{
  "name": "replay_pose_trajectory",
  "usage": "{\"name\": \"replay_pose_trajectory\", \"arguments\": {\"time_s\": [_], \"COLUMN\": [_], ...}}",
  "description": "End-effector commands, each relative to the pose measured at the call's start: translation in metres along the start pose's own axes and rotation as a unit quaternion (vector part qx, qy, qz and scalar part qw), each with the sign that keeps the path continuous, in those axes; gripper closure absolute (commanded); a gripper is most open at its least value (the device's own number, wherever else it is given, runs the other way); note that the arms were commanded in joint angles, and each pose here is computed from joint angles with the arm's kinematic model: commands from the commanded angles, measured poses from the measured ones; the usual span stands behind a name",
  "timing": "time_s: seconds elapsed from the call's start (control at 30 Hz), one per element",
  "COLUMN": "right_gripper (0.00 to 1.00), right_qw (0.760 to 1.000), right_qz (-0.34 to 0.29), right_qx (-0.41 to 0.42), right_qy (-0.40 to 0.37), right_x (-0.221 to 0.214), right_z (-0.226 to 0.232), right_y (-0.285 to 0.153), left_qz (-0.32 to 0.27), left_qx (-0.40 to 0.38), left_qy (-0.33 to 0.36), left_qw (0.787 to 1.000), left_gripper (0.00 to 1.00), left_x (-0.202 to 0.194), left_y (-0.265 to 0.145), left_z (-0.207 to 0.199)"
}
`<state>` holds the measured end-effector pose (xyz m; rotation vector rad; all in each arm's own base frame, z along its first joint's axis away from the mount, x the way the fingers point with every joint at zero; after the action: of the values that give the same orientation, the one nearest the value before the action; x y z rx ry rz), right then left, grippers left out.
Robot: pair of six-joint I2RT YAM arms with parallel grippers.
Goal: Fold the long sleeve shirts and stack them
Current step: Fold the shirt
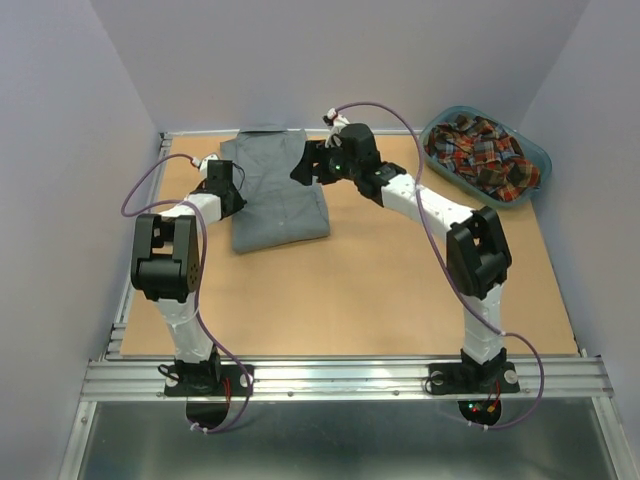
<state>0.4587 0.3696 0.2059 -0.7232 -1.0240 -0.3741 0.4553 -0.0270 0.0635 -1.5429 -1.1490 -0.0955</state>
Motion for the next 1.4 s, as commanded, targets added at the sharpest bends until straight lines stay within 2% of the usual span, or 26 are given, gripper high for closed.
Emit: {"name": "replay_pose_trajectory", "arguments": {"time_s": [0.0, 0.1, 0.17, 0.23, 0.5, 0.63, 0.77, 0.87, 0.93, 0.97, 1.1, 1.2, 1.33, 1.37], "right_gripper": [0.23, 0.20, 0.19, 0.18, 0.17, 0.17, 0.17, 0.17, 0.17, 0.17, 0.17, 0.17, 0.17, 0.17], "right_qw": [0.988, 0.977, 0.966, 0.964, 0.968, 0.964, 0.967, 0.967, 0.967, 0.967, 0.968, 0.969, 0.972, 0.972], "right_qz": [-0.011, -0.003, -0.020, -0.012, 0.018, 0.021, 0.028, 0.028, 0.026, 0.021, -0.003, -0.027, -0.048, -0.053], "right_qx": [0.146, 0.202, 0.234, 0.237, 0.184, 0.164, 0.139, 0.138, 0.141, 0.147, 0.161, 0.163, 0.151, 0.146], "right_qy": [0.039, 0.073, 0.106, 0.121, 0.170, 0.207, 0.212, 0.211, 0.210, 0.207, 0.192, 0.185, 0.175, 0.175], "right_x": [-0.012, -0.023, -0.025, -0.038, -0.110, -0.141, -0.161, -0.162, -0.159, -0.152, -0.123, -0.098, -0.075, -0.072], "right_z": [0.086, 0.112, 0.121, 0.117, 0.071, 0.047, 0.031, 0.029, 0.030, 0.033, 0.042, 0.045, 0.043, 0.039], "right_y": [-0.009, -0.008, -0.004, 0.003, 0.041, 0.044, 0.045, 0.046, 0.046, 0.045, 0.037, 0.027, 0.015, 0.013], "left_qz": [-0.026, -0.022, -0.022, -0.024, -0.027, -0.027, -0.038, -0.049, -0.061, -0.066, -0.101, -0.113, -0.071, -0.065], "left_qx": [-0.010, -0.008, -0.010, -0.010, -0.002, -0.001, 0.009, 0.011, 0.002, 0.003, -0.026, -0.065, -0.114, -0.128], "left_qy": [-0.018, -0.019, -0.020, -0.020, -0.020, -0.016, -0.013, -0.012, -0.016, -0.024, -0.051, -0.090, -0.121, -0.122], "left_qw": [0.999, 1.000, 1.000, 0.999, 0.999, 1.000, 0.999, 0.999, 0.998, 0.998, 0.993, 0.987, 0.983, 0.982], "left_gripper": [0.83, 0.83, 0.83, 0.82, 0.81, 0.80, 0.77, 0.68, 0.53, 0.41, 0.22, 0.16, 0.16, 0.19], "left_x": [0.017, 0.015, 0.015, 0.016, 0.017, 0.017, 0.022, 0.031, 0.043, 0.050, 0.078, 0.090, 0.060, 0.052], "left_y": [0.003, 0.005, 0.005, 0.004, 0.007, 0.009, 0.009, 0.004, -0.008, -0.013, -0.057, -0.101, -0.130, -0.135], "left_z": [-0.012, -0.011, -0.012, -0.013, -0.011, -0.011, -0.008, -0.008, -0.012, -0.010, -0.021, -0.033, -0.048, -0.054]}}
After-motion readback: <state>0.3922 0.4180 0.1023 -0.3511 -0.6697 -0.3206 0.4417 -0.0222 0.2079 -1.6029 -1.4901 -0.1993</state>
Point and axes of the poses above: each gripper's point midway between its finger pads, its own y axis out along the fingers, its own z axis along the line the jaws close on, x = y × z, the point moved 2 cm from there along -y, back along the fingers, and after that the axes turned 10 degrees about -y, right-handed, at the moved point
